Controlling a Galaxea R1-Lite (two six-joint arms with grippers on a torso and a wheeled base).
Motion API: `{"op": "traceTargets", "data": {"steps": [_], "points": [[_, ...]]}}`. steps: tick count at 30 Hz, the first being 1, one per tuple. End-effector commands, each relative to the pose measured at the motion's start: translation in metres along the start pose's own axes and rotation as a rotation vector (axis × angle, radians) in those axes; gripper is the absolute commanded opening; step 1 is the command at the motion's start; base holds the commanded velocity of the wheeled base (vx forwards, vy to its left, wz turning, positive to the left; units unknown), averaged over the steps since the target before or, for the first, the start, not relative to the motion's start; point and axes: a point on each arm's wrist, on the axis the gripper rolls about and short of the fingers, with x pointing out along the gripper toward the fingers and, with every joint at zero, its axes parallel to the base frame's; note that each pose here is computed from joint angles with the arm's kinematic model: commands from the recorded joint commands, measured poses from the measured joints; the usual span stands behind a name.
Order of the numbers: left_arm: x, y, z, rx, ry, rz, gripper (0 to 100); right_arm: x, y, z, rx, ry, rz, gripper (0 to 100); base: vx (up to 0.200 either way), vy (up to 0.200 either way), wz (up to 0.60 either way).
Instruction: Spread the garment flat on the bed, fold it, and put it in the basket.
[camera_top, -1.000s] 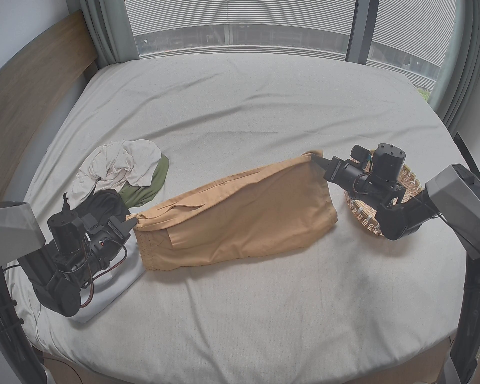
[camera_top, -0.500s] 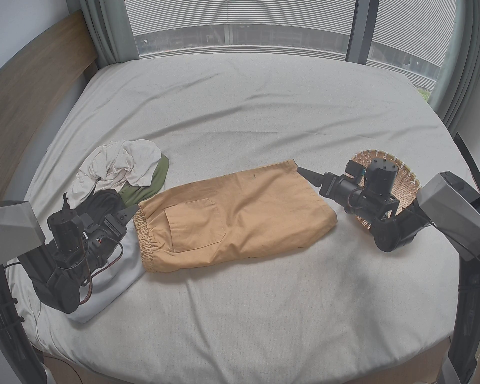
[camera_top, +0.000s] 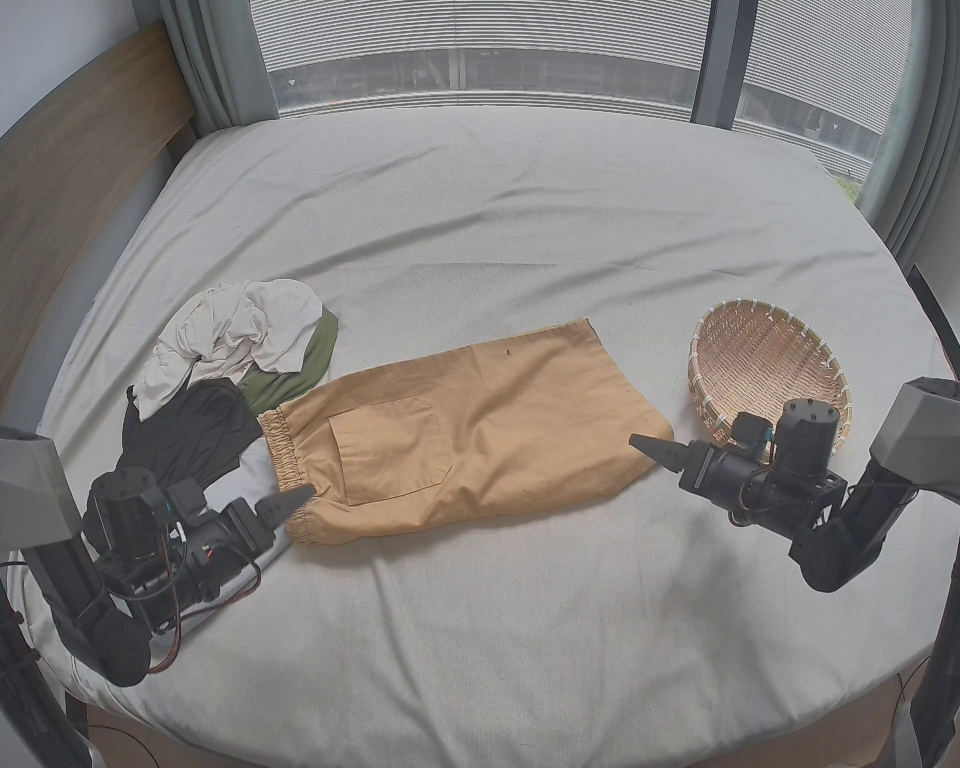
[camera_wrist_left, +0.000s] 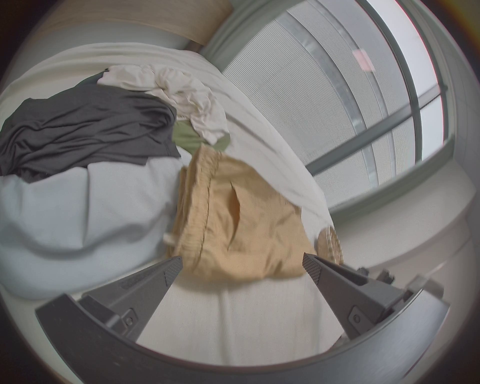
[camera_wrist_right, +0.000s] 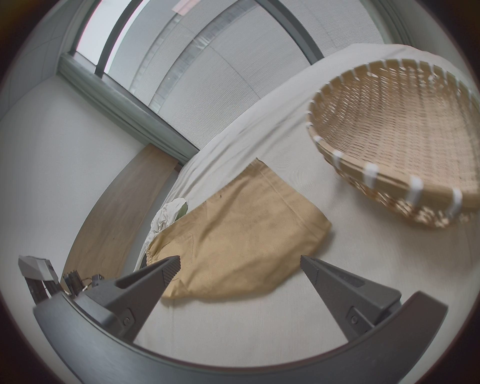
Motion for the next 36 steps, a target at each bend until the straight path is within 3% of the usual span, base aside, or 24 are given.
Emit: {"op": "traceTargets", "data": {"steps": [1, 6, 9, 22, 36], "points": [[-0.015, -0.005, -0.015, 0.053, 0.066, -0.017, 100, -0.008, -0.006, -0.013, 0.037, 0.034, -0.032, 100, 0.0, 0.0, 0.0], [-0.025, -0.005, -0.021, 0.155, 0.061, -0.025, 100, 0.005, -0.014, -0.023, 0.044, 0.055, -0.049, 100, 0.0, 0.0, 0.0], [-0.026, -0.005, -0.021, 0.172, 0.06, -0.026, 100, 0.015, -0.02, -0.024, 0.041, 0.04, -0.072, 100, 0.0, 0.0, 0.0], [-0.027, -0.011, -0.017, 0.146, 0.033, -0.043, 100, 0.057, -0.038, -0.023, 0.044, 0.037, -0.094, 100, 0.0, 0.0, 0.0], [-0.032, -0.009, -0.017, 0.14, 0.032, -0.03, 100, 0.093, -0.02, 0.008, 0.031, 0.028, -0.056, 100, 0.0, 0.0, 0.0]]}}
